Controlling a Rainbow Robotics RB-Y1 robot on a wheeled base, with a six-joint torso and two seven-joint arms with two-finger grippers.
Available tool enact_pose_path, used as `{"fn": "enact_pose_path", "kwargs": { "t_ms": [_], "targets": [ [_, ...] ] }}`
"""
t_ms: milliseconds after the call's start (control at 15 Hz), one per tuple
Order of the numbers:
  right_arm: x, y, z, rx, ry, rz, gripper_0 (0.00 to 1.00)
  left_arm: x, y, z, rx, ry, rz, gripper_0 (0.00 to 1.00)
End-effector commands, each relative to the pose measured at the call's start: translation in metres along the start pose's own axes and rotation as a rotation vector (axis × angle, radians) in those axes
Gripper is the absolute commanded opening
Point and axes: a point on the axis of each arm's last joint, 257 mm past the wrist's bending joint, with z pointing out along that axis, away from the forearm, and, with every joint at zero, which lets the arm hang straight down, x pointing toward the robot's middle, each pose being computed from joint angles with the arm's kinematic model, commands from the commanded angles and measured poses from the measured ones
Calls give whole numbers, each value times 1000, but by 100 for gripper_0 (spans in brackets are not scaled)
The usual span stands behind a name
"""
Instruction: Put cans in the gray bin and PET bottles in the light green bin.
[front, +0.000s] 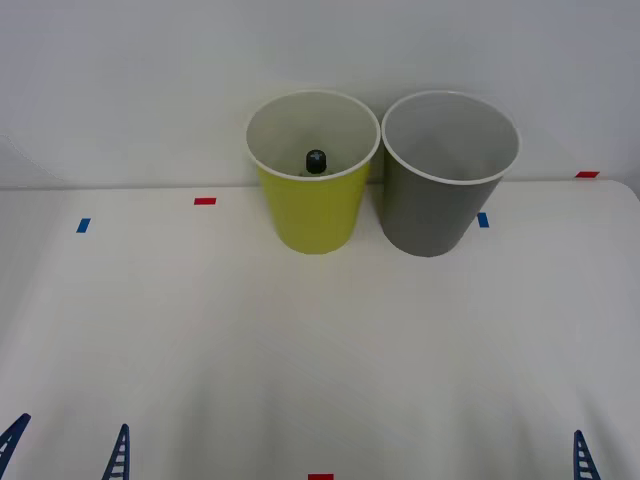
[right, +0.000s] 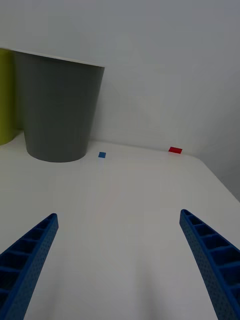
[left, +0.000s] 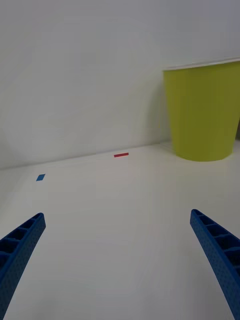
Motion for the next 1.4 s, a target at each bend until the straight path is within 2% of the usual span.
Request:
{"fn": "enact_pose_path", "kwargs": {
  "t_ms": [67,267,1400],
  "targets": [
    [0,0,0,0,0,0,84,-2,-11,-5,17,-8,-36,100],
    [0,0,0,0,0,0,85,1,-17,-7,28,-1,-53,100],
    [0,0,0,0,0,0,84,1,-16,-7,28,1,-49,100]
  ]
}}
